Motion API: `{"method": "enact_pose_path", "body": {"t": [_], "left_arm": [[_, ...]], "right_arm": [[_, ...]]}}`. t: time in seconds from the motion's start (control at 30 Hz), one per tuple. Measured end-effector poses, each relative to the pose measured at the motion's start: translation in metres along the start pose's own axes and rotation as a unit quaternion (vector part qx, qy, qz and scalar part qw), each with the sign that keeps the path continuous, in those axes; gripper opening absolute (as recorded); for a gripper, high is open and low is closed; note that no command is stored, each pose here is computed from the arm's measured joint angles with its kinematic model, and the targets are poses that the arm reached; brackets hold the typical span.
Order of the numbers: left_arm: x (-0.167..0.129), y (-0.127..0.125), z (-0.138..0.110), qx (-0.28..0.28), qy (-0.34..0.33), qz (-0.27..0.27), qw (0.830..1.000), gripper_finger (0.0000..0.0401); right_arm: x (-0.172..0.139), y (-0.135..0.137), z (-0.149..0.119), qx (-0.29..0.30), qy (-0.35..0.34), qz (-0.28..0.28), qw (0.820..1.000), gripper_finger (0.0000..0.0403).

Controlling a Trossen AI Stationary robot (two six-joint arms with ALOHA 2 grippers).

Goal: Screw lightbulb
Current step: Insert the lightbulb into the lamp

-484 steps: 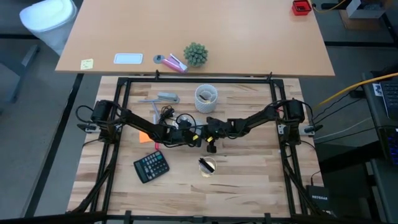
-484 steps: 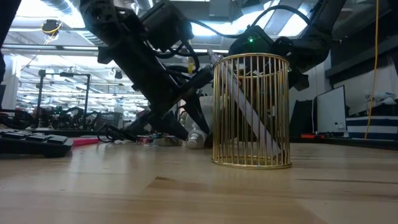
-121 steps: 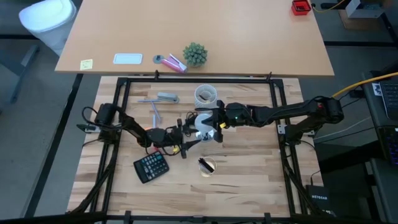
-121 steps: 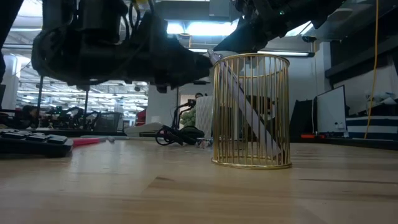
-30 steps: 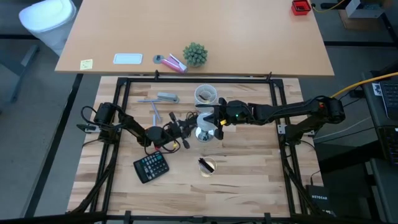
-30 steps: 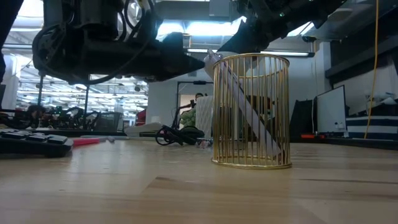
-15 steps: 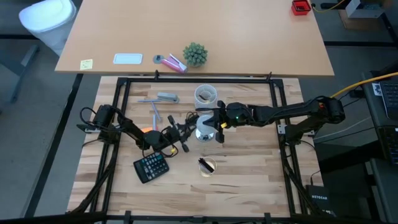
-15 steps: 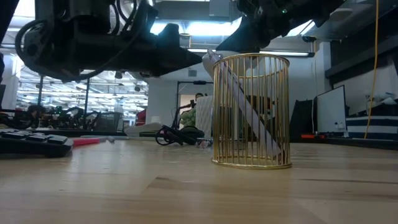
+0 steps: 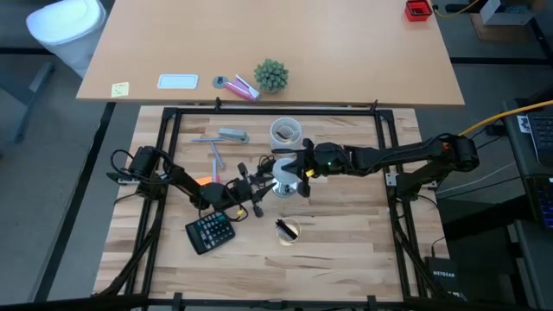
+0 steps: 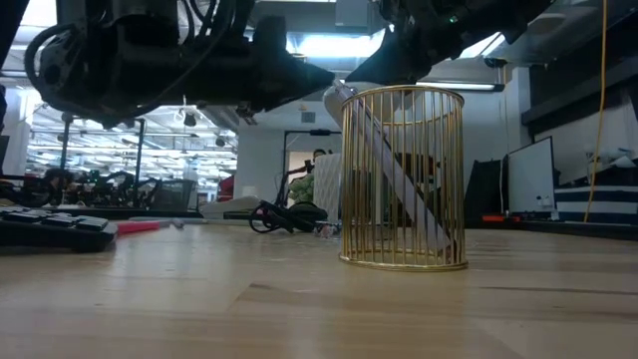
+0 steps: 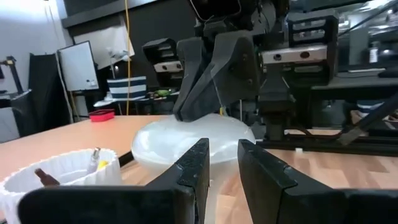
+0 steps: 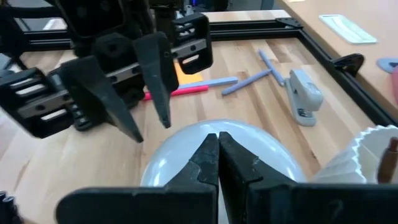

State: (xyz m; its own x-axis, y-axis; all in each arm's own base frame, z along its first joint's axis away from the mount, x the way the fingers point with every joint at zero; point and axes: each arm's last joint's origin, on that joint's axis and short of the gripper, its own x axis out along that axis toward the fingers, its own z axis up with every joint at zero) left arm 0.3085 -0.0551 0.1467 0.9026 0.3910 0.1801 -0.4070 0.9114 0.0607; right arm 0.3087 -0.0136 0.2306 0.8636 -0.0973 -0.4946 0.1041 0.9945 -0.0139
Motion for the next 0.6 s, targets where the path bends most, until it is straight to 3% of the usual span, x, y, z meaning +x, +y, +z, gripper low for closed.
{"method": "enact_pose_path", "body": {"t": [0.27,0.47,0.6], "left_arm": [[0.005,-0.0029,0.0027,0.009,-0.003,0.0,1.0,0.0076],[0.006,-0.0046,0.0032,-0.001,-0.013,-0.048,0.999,0.0076],[0.0069,-0.0037,0.0012,-0.007,-0.005,-0.051,0.999,0.0076]], "right_arm": [[0.0001,-0.0012,0.0003,-0.002,-0.002,-0.016,1.0,0.0005],[0.0001,-0.002,0.0002,-0.002,-0.002,-0.022,1.0,0.0005],[0.0001,-0.0019,0.0002,-0.002,-0.002,-0.021,1.0,0.0005]]}}
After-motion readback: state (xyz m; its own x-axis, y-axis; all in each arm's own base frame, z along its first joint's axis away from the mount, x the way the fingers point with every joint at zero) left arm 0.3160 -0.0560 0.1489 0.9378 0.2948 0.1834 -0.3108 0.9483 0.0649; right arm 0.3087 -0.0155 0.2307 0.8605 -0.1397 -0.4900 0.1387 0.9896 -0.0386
